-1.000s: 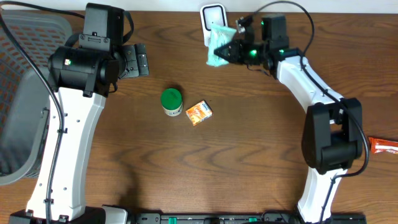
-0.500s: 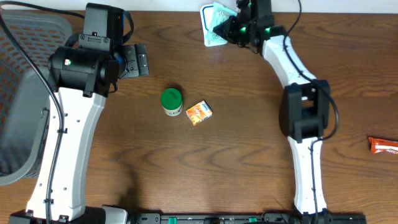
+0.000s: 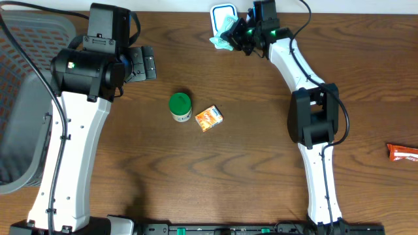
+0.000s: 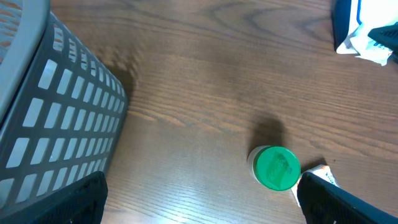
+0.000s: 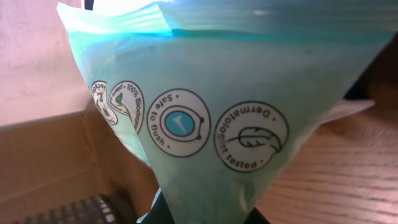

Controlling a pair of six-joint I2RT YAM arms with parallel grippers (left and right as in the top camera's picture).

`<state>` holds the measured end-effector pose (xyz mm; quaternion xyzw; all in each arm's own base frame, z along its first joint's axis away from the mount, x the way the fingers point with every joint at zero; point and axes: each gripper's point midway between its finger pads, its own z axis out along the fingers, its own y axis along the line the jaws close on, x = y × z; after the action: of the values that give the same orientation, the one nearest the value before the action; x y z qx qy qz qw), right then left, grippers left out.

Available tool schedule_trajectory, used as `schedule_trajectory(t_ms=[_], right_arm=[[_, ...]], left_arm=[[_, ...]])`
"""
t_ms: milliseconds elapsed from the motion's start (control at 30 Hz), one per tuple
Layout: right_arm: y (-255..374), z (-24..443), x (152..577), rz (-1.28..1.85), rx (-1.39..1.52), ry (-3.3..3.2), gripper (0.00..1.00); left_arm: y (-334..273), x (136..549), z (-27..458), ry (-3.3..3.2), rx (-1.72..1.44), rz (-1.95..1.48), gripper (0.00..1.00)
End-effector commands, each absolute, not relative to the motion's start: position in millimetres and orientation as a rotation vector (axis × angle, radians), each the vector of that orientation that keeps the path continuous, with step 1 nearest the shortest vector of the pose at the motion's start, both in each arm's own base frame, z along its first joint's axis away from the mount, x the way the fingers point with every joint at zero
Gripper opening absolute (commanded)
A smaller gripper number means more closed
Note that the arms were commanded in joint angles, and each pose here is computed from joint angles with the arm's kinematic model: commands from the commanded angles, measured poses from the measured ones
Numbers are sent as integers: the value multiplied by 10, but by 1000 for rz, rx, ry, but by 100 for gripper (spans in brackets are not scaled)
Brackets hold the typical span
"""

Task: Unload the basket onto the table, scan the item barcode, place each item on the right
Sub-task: 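Carry the wipes pack to the right table edge and release it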

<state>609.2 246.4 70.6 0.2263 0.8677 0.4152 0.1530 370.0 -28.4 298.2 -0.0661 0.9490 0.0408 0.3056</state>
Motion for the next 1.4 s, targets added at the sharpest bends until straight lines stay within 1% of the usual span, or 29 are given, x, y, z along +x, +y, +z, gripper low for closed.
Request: schedule_trajectory(t_ms=[0, 33, 167, 267, 333, 433, 500, 567, 633, 700, 733, 800, 900, 1000, 1100, 1267, 1367], right_arm=[[2637, 773, 6029, 1260, 773, 2492, 1], [2677, 798, 6012, 1294, 775, 2494, 2], [2915, 1161, 5924, 1627, 665, 2457, 1], [2975, 1559, 5869, 1840, 467, 2379, 1], [2945, 1733, 5876, 1854, 404, 2339, 2], [2830, 1936, 5877, 1775, 339, 2312, 1], [2657, 1937, 5892, 1606, 387, 2344, 2], [2348, 1869, 5860, 1342, 507, 2417, 2], [1909, 1853, 5744, 994, 620, 2478, 2], [1525, 1960, 5598, 709, 661, 2490, 2], [1102, 2137, 5419, 392, 643, 2477, 2], [490, 2338, 5093, -52, 664, 2451, 1], [-181, 2495, 4634, -534, 704, 2433, 1], [-611, 2441, 4331, -791, 740, 2478, 1], [-901, 2240, 4176, -875, 803, 2537, 1], [-1495, 1701, 3847, -1002, 976, 2620, 1], [-1851, 1353, 3560, -1063, 1105, 2655, 1]], left_arm=[[-239, 3705, 2982, 2511, -183, 132, 98], [-239, 3705, 2982, 2511, -183, 132, 98], [-239, 3705, 2982, 2511, -183, 132, 98], [-239, 3705, 2982, 2511, -184, 132, 98], [-239, 3705, 2982, 2511, -183, 132, 98], [-239, 3705, 2982, 2511, -183, 132, 98], [-239, 3705, 2982, 2511, -183, 132, 98], [-239, 3705, 2982, 2511, -184, 132, 98], [-239, 3705, 2982, 2511, -184, 132, 98], [-239, 3705, 2982, 2511, -184, 132, 98], [-239, 3705, 2982, 2511, -183, 132, 98], [-239, 3705, 2982, 2511, -184, 133, 98], [-239, 3705, 2982, 2511, -183, 132, 98], [-239, 3705, 2982, 2511, -184, 132, 98], [-239, 3705, 2982, 2511, -183, 132, 98], [-239, 3705, 2982, 2511, -184, 132, 98], [-239, 3705, 2982, 2511, -183, 132, 98]])
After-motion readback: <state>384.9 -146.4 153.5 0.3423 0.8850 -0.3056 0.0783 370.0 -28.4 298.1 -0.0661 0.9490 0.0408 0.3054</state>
